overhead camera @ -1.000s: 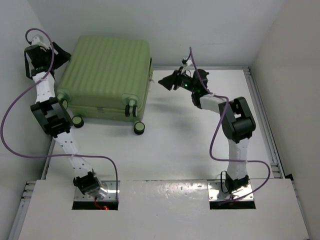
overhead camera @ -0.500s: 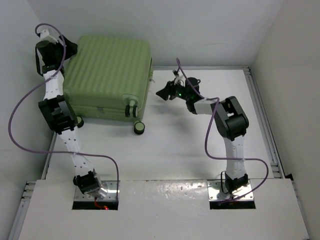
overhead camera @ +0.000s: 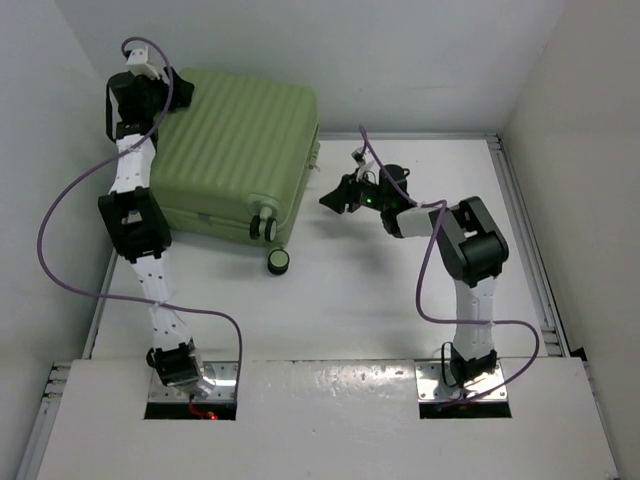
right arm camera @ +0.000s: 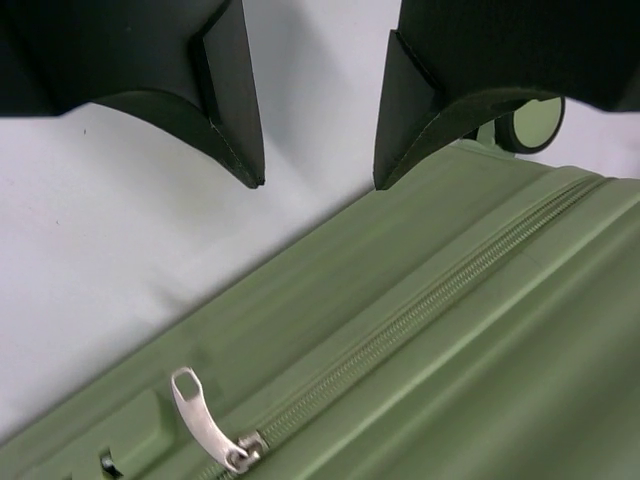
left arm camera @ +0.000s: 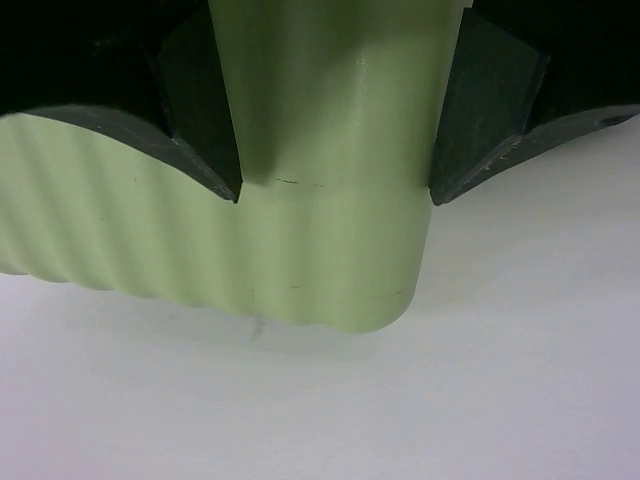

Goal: Pack the luggage

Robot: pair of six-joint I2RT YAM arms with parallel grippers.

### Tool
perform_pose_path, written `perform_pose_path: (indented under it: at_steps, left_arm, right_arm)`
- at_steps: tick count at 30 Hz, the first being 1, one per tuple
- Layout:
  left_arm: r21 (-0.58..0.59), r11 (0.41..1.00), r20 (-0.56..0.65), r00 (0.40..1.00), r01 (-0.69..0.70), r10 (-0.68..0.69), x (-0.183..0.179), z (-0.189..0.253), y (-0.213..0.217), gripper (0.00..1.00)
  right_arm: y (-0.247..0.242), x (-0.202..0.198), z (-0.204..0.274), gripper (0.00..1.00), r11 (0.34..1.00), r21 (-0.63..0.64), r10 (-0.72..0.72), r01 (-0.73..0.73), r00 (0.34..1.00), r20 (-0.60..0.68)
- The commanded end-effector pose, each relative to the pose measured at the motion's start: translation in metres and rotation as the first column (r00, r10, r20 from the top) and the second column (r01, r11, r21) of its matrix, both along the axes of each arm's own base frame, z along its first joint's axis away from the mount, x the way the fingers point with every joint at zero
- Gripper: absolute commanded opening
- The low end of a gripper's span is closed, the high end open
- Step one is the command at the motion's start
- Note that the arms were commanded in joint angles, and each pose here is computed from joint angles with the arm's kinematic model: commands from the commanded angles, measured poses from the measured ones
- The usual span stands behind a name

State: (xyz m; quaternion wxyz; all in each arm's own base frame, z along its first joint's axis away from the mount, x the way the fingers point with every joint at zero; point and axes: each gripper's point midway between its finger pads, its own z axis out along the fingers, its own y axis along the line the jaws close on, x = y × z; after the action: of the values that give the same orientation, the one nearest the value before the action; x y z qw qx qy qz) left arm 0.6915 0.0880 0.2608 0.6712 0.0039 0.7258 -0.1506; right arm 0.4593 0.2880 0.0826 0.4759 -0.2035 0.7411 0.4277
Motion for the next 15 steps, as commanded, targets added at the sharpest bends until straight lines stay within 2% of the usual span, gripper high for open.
perform_pose_path:
  at_steps: [1,7,9,11,15]
  left_arm:
    - [-0.492,0.82,-0.585,0.585,0.293,-0.561,-0.106,-0.228,-0.209,0.77]
    - [-0.575,0.761,-0.619,0.45,0.3,-0.644,-0.157,-0.25,-0.242,0.75]
    - [-0.585,0.753,-0.621,0.431,0.302,-0.655,-0.17,-0.245,-0.248,0.75]
    - [-0.616,0.739,-0.636,0.383,0.271,-0.67,-0.192,-0.252,-0.249,0.75]
    - [-0.651,0.719,-0.645,0.324,0.243,-0.692,-0.229,-0.25,-0.255,0.73]
  right_arm:
    - [0.002,-0.005,0.045,0.48,0.999,0.038,0.024,-0.03,0.99,0.136]
    - [-0.024,-0.013,0.055,0.48,0.999,0.05,-0.006,-0.001,0.992,0.126]
    - [-0.036,-0.015,0.058,0.48,0.999,0.052,-0.021,0.015,0.993,0.119]
    - [-0.051,-0.016,0.064,0.48,0.998,0.053,-0.046,0.04,0.992,0.113]
    - [-0.072,-0.023,0.071,0.48,0.997,0.055,-0.055,0.05,0.994,0.091]
